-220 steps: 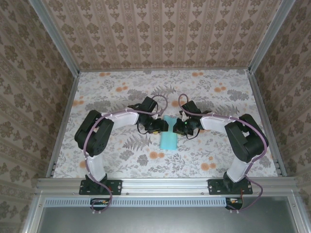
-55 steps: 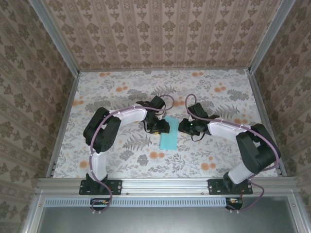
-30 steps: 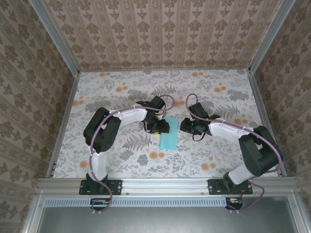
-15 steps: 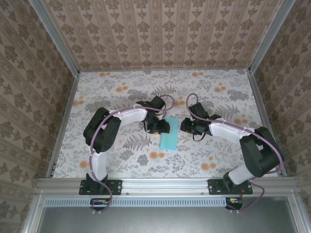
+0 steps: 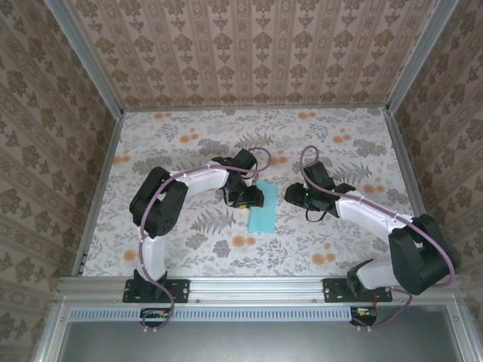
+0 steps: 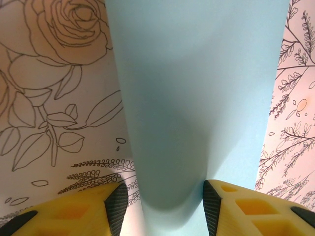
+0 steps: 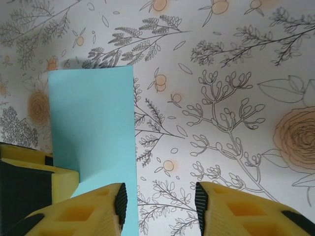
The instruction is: Fold a paper plane with a square sheet of paper (fold left side to right side)
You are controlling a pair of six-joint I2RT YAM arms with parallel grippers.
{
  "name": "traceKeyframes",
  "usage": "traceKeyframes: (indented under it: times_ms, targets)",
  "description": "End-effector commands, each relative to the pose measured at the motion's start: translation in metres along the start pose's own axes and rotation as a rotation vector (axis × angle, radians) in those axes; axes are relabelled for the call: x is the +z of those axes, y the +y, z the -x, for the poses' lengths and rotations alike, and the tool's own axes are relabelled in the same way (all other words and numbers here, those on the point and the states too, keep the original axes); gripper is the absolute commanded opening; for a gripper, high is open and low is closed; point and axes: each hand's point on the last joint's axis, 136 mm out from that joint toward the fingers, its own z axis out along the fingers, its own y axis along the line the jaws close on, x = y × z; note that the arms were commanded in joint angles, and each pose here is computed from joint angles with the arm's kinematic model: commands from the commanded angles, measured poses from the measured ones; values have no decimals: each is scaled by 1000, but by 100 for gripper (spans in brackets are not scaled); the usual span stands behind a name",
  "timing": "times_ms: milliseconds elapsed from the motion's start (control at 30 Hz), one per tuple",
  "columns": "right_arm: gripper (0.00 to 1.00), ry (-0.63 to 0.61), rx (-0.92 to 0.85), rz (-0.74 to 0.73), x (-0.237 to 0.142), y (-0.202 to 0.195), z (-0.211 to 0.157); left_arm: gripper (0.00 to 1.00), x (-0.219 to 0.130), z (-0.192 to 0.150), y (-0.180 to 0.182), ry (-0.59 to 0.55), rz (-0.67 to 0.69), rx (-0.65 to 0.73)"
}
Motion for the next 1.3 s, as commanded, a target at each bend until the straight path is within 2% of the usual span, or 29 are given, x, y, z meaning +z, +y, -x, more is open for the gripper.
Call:
traceKeyframes:
  times_ms: [0,333,1000,1267]
  targets:
    - [48,-29,31,-1,-7,-6,4,50,28,-23,22,87,83,-19]
    - [61,-52,62,32,-10,-8,6,51,28,-23,21,89,81,-17]
    - [62,-37,56,32,-7,-7,5,48,26,-23,23,86,92,-18]
    - [58,19,55,115,5,11,-1,49,26,-23,23,86,92,-17]
